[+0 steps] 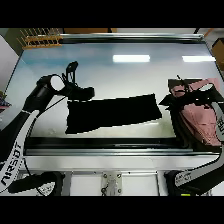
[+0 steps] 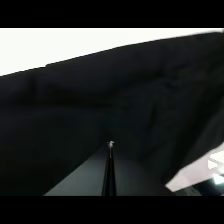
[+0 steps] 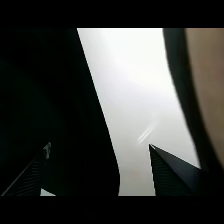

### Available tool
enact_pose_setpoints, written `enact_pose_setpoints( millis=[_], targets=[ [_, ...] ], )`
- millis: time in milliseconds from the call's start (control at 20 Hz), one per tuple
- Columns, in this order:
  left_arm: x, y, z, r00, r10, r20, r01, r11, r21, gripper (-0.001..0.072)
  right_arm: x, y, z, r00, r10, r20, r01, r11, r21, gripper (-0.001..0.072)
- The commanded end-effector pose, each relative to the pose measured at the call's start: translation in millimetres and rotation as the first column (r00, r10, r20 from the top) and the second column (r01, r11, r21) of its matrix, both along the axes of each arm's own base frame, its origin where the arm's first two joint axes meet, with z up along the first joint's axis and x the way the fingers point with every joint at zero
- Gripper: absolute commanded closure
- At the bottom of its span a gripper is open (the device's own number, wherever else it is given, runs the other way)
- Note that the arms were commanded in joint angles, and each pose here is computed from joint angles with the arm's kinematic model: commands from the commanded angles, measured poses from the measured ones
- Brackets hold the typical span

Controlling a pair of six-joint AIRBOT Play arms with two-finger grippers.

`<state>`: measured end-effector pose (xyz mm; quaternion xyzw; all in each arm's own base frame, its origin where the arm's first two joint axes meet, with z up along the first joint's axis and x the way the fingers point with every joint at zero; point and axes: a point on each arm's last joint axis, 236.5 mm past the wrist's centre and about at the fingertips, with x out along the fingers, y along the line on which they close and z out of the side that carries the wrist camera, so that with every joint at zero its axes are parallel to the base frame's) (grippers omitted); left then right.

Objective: Fold the clothes and pants, and hang the long-sleeved shirts on hangers.

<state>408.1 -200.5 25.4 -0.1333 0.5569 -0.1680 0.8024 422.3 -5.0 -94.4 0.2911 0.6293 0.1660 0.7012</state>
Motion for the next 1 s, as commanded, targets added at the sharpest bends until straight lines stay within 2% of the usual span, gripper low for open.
enact_pose_setpoints(
  millis=[0,200,300,350,400,450,500,550,650,850,950],
  targets=[
    [-2.5,-32.8,-5.8,0.999,-0.046,0.0,0.046,0.999,-0.008,0.0697,-5.0,29.7,-14.5,0.998,0.057,-0.024,-0.054,0.994,0.098,-0.0008],
    [5.0,-58.9,-9.3,0.996,-0.085,-0.006,0.085,0.996,-0.012,0.0697,1.6,66.6,-14.4,0.997,0.075,-0.019,-0.071,0.984,0.165,-0.0008],
    [7.6,-68.6,-13.0,0.995,-0.1,-0.008,0.1,0.995,-0.011,0.0697,4.5,73.6,-17.5,0.997,0.077,-0.014,-0.074,0.984,0.161,-0.0003],
    [7.7,-72.2,-16.4,0.994,-0.106,-0.013,0.105,0.994,-0.01,0.0697,5.9,74.4,-18.4,0.997,0.076,-0.01,-0.073,0.985,0.155,0.0059],
    [8.2,-73.1,-20.6,0.994,-0.104,-0.022,0.104,0.995,-0.008,0.0697,7.0,74.2,-18.7,0.997,0.073,-0.006,-0.071,0.986,0.152,0.031],
    [7.0,-75.2,-26.1,0.994,-0.097,-0.042,0.096,0.995,-0.015,0.0697,6.8,74.2,-18.7,0.997,0.074,-0.007,-0.072,0.986,0.152,0.0511],
    [5.4,-79.6,-31.5,0.994,-0.09,-0.065,0.088,0.995,-0.036,0.0697,6.5,73.1,-18.1,0.997,0.074,-0.007,-0.072,0.986,0.151,0.0632],
    [3.9,-83.3,-37.6,0.992,-0.087,-0.088,0.083,0.995,-0.051,0.0697,6.3,69.9,-15.7,0.997,0.075,-0.002,-0.074,0.987,0.142,0.0694],
    [1.8,-88.0,-50.8,0.989,-0.083,-0.126,0.075,0.995,-0.066,0.0697,3.3,56.4,-4.1,0.997,0.083,0.005,-0.083,0.992,0.095,0.0694],
    [10.5,-114.2,-63.9,0.988,-0.037,-0.149,0.011,0.985,-0.17,0.0698,-15.3,10.6,40.2,0.989,0.143,-0.049,-0.149,0.978,-0.148,0.0694],
    [11.0,-130.0,-73.2,0.988,-0.033,-0.149,0.003,0.981,-0.193,0.0698,-16.5,11.8,73.4,0.989,0.142,-0.034,-0.146,0.973,-0.179,0.0694]
  ],
)
